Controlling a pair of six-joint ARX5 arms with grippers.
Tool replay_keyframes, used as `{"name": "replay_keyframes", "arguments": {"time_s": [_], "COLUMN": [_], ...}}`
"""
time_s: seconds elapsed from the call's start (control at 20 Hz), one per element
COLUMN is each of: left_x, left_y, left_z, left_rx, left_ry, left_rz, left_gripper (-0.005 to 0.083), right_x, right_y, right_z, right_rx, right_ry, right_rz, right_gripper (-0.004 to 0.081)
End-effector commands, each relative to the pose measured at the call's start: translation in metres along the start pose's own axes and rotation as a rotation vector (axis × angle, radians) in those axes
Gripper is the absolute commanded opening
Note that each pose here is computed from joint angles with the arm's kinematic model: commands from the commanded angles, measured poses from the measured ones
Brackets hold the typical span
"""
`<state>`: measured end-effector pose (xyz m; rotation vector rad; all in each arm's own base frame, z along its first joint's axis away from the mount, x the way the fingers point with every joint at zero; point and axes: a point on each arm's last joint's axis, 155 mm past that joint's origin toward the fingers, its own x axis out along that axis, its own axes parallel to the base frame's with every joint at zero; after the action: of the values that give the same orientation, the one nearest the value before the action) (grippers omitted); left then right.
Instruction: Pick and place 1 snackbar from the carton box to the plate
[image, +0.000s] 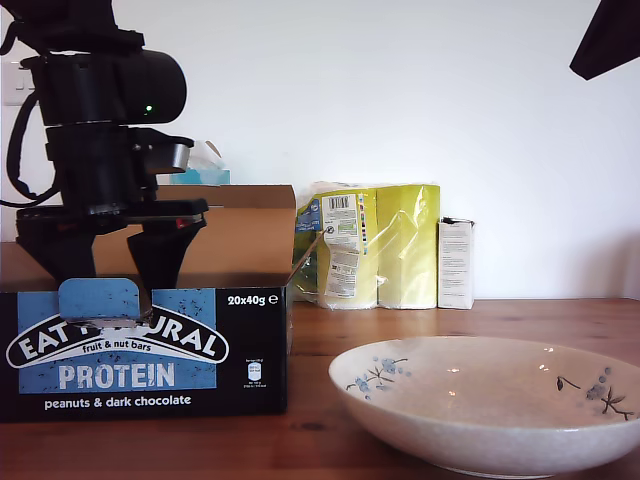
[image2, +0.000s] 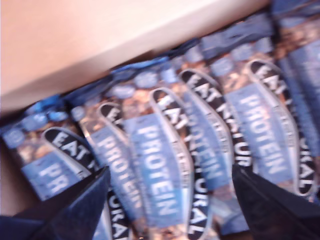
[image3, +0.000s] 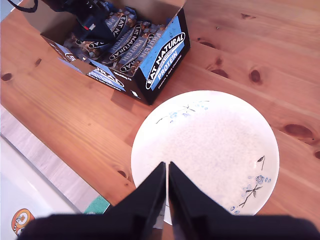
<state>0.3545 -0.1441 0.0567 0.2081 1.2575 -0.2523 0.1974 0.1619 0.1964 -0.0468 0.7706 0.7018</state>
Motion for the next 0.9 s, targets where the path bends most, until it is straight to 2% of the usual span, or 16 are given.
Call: {"name": "replay_keyframes", "arguments": {"time_s": [0.0, 0.15, 0.35, 0.65, 0.85], "left_x": [0.017, 0.018, 0.018, 0.018, 0.014], "left_y": [0.001, -0.001, -0.004, -0.004, -0.009], "left_z": [-0.011, -0.005, -0.010, -0.019, -0.012], "left_rx": [0.006, 0.006, 0.001, -0.004, -0.005], "left_ry": [0.057, 0.033, 0.054, 0.092, 0.063], "left_rz": [0.002, -0.005, -0.024, -0.022, -0.050], "left_gripper": [0.0698, 0.0613, 0.0474, 0.0196, 0.0178], "right_x": [-0.001, -0.001, -0.001, -0.005, -0.021], "right_y": [0.002, 0.002, 0.002, 0.003, 0.006], "right_z": [0.003, 0.002, 0.002, 0.003, 0.010], "right_rx": [-0.010, -0.009, -0.009, -0.012, -0.030], "right_ry": [-0.010, -0.009, -0.007, -0.023, -0.093], "right_rz": [0.005, 0.005, 0.004, 0.004, 0.002], "right_gripper": [-0.0013, -0.0013, -0.0013, -0.0013, -0.0013]}}
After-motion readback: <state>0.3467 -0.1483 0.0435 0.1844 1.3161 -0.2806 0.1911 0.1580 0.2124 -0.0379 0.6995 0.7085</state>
